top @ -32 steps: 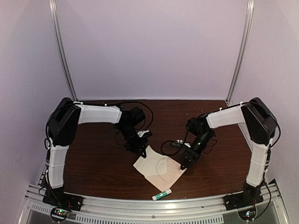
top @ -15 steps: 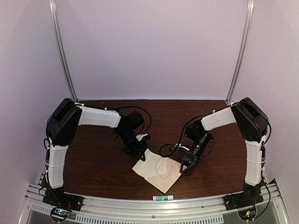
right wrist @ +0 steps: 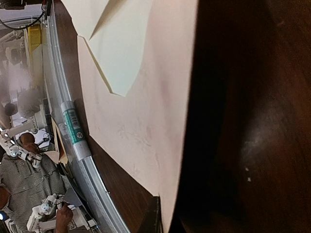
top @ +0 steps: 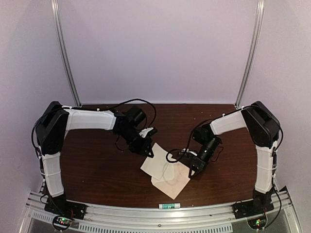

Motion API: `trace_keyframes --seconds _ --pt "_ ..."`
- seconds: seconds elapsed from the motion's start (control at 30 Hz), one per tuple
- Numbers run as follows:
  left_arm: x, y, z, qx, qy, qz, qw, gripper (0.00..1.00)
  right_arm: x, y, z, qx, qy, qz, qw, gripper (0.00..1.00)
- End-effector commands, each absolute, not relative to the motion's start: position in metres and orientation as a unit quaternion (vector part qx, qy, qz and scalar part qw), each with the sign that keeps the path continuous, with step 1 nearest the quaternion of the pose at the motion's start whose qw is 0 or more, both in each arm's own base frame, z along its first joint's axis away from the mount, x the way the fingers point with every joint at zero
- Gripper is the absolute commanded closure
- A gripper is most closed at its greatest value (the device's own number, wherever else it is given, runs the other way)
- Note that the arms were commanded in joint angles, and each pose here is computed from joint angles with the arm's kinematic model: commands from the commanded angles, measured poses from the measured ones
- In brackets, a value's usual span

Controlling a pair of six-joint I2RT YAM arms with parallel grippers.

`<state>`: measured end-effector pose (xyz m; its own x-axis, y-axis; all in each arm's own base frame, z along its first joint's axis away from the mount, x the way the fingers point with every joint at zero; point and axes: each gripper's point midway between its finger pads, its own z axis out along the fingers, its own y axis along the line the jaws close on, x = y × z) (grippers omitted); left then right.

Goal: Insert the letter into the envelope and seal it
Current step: Place the 1/2-folded letter in the envelope.

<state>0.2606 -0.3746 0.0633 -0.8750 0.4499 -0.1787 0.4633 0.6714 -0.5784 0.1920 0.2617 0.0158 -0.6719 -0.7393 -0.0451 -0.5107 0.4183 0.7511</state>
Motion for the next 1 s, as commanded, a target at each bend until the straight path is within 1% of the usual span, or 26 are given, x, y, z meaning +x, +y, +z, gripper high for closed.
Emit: trace_keyframes --seconds 0.0,0.13,0.3,0.5,0.67,0.97 --pt "0.273 -0.384 0.091 0.264 0.897 -0.347 0.078 1.00 0.221 0.259 0.024 0.424 -0.835 -0.343 0.071 0.98" --pt "0.271 -0.380 0.092 0.263 0.898 -0.343 0.082 1.00 0.228 0.261 0.035 0.436 -0.834 -0.337 0.035 0.99" --pt "0.270 -0.383 0.107 0.281 0.883 -0.362 0.104 1.00 0.226 0.268 0.049 0.429 -0.823 -0.371 0.028 1.00" --pt "0.275 -0.374 0.111 0.293 0.889 -0.329 0.124 1.00 0.230 0.267 0.053 0.436 -0.823 -0.363 0.021 0.99" --pt "0.276 -0.367 0.120 0.291 0.891 -0.320 0.136 1.00 0.231 0.268 0.059 0.438 -0.822 -0.364 0.013 0.99" --pt "0.271 -0.373 0.123 0.303 0.884 -0.337 0.120 1.00 0.233 0.271 0.074 0.451 -0.812 -0.369 -0.010 0.97"
